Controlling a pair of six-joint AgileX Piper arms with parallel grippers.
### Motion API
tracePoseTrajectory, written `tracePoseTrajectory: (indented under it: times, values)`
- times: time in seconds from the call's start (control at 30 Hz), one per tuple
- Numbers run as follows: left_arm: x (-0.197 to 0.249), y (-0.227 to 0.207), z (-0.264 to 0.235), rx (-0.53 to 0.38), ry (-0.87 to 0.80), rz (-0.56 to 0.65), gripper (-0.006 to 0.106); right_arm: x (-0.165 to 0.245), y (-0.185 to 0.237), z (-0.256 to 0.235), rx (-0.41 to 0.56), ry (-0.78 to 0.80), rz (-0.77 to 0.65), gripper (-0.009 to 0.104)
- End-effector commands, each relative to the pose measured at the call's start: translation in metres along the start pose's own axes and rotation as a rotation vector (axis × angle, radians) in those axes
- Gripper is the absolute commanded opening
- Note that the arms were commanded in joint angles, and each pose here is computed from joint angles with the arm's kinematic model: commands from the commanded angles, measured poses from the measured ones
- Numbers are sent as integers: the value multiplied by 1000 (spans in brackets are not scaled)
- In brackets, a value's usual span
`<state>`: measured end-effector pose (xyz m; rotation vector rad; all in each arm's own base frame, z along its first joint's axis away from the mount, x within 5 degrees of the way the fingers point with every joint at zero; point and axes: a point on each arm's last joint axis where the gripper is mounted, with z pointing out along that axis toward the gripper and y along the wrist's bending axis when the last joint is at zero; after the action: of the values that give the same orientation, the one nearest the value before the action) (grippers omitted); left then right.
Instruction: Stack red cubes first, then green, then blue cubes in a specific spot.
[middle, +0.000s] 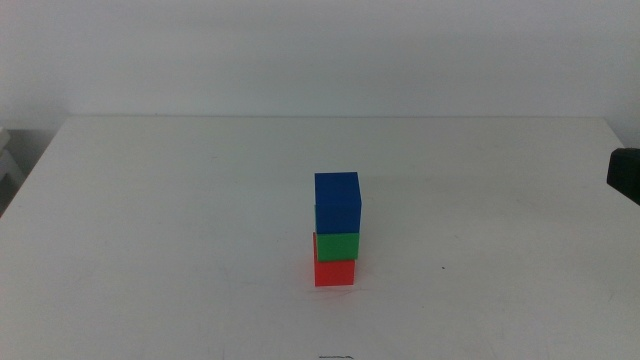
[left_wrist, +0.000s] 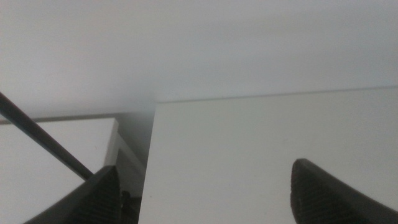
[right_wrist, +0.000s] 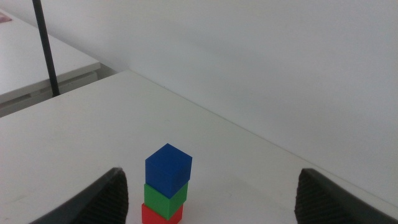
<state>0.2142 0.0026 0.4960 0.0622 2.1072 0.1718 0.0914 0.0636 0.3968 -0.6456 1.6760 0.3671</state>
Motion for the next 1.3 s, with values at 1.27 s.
tracePoseTrajectory:
  times: [1.27]
  values:
    - [198,-18,-73,71,-427,-67,94,73,-30,14,334,-51,92,82]
